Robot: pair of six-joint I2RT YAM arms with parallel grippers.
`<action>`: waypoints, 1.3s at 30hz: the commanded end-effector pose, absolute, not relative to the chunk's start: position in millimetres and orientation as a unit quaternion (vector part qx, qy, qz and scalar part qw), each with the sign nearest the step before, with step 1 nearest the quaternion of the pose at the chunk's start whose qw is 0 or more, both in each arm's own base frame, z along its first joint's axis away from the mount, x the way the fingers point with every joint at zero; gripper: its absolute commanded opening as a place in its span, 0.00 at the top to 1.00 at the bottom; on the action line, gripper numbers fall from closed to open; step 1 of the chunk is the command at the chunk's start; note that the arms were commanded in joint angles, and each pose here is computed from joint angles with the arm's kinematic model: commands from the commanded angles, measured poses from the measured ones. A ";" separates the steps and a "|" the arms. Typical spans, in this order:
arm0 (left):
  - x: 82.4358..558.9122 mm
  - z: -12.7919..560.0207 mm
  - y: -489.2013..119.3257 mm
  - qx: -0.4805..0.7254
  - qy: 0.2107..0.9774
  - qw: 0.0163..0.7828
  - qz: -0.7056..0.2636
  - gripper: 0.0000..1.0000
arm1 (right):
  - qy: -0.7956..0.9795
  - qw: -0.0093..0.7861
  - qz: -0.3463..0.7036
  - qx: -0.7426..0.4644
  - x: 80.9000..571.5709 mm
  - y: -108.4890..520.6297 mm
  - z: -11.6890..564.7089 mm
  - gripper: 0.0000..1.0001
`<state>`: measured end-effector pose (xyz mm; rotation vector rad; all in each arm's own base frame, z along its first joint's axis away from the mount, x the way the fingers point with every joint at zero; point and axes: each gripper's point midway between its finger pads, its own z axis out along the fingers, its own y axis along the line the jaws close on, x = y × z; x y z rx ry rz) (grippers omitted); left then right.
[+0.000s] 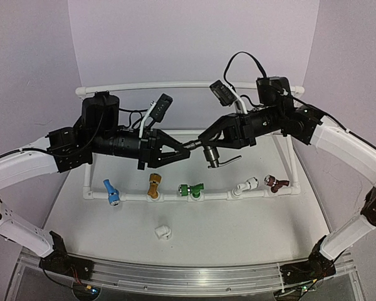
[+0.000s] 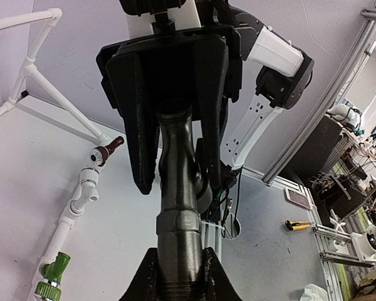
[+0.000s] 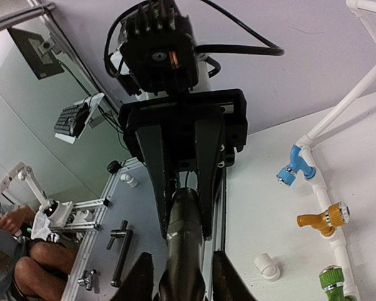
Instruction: Install the water faucets
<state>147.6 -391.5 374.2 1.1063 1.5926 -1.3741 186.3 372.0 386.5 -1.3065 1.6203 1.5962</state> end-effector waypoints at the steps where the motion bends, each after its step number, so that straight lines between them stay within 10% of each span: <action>1: 137.6 395.2 -389.5 0.460 0.594 0.375 -0.543 1.00 | 0.571 0.263 0.598 -0.497 170.7 365.3 395.0 0.60; 22: 132.9 379.9 -394.3 0.493 0.605 0.334 -0.527 1.00 | 0.591 0.220 0.576 -0.520 152.2 367.9 351.4 0.56; 39: 134.1 381.4 -394.9 0.493 0.600 0.344 -0.528 1.00 | 0.588 0.200 0.590 -0.516 154.3 377.3 355.1 0.80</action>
